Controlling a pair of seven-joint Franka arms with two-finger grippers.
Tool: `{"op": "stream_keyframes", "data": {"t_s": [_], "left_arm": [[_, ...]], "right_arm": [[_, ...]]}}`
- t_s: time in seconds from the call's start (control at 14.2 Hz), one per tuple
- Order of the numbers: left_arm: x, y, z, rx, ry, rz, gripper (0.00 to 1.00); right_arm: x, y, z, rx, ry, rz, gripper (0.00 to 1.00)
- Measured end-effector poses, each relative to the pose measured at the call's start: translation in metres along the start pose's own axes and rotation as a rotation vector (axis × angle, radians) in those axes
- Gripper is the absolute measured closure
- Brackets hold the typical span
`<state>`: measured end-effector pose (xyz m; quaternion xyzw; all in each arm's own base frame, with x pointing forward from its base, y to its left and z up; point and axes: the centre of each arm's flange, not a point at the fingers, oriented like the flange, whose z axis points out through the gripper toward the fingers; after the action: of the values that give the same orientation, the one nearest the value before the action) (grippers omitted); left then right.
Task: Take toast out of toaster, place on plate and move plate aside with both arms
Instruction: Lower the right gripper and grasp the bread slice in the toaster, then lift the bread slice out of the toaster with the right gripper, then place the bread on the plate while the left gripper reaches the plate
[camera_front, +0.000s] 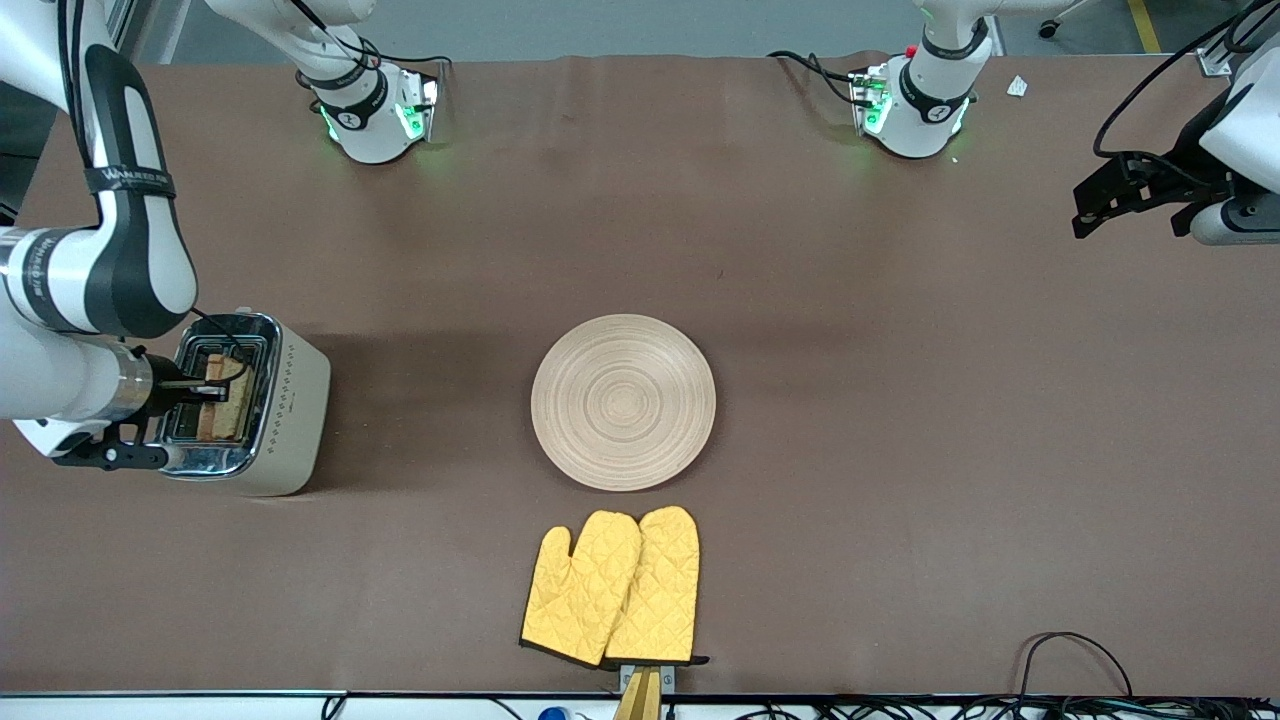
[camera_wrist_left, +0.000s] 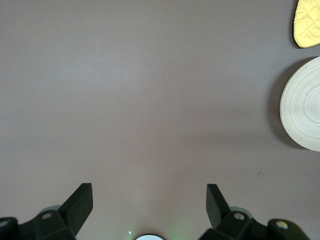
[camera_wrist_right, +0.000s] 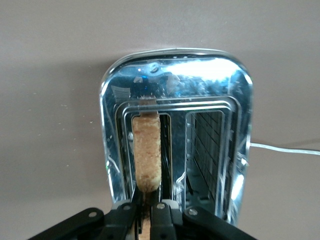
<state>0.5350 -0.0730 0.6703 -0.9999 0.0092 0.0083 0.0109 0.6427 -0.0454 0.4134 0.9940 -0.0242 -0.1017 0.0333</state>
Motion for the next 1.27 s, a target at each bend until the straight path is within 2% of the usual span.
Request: {"op": "stream_keyframes", "data": {"t_s": [0.28, 0.42, 0.56, 0.71, 0.85, 1.06, 1.27], "left_arm": [[0.000, 0.000, 0.000, 0.000, 0.000, 0.001, 0.00], [0.000, 0.002, 0.001, -0.012, -0.004, 0.003, 0.00], [0.004, 0.008, 0.008, -0.062, -0.021, 0.010, 0.00], [0.014, 0.013, 0.024, -0.105, -0.055, 0.013, 0.00], [0.030, 0.016, 0.047, -0.211, -0.091, 0.001, 0.00], [0.059, 0.002, 0.085, -0.308, -0.127, -0.046, 0.00], [0.084, 0.015, 0.127, -0.416, -0.166, -0.063, 0.00]], "right_arm": [[-0.041, -0.017, -0.092, 0.001, 0.071, -0.038, 0.93], [-0.060, -0.057, -0.118, -0.001, 0.099, -0.104, 0.93], [-0.069, -0.113, -0.124, 0.022, 0.109, -0.185, 0.93], [-0.076, -0.165, -0.119, 0.088, 0.109, -0.247, 0.93], [-0.073, -0.206, -0.109, 0.168, 0.125, -0.276, 0.93], [-0.065, -0.282, -0.067, 0.241, 0.106, -0.204, 0.93], [-0.062, -0.371, -0.016, 0.397, 0.091, -0.115, 0.93]]}}
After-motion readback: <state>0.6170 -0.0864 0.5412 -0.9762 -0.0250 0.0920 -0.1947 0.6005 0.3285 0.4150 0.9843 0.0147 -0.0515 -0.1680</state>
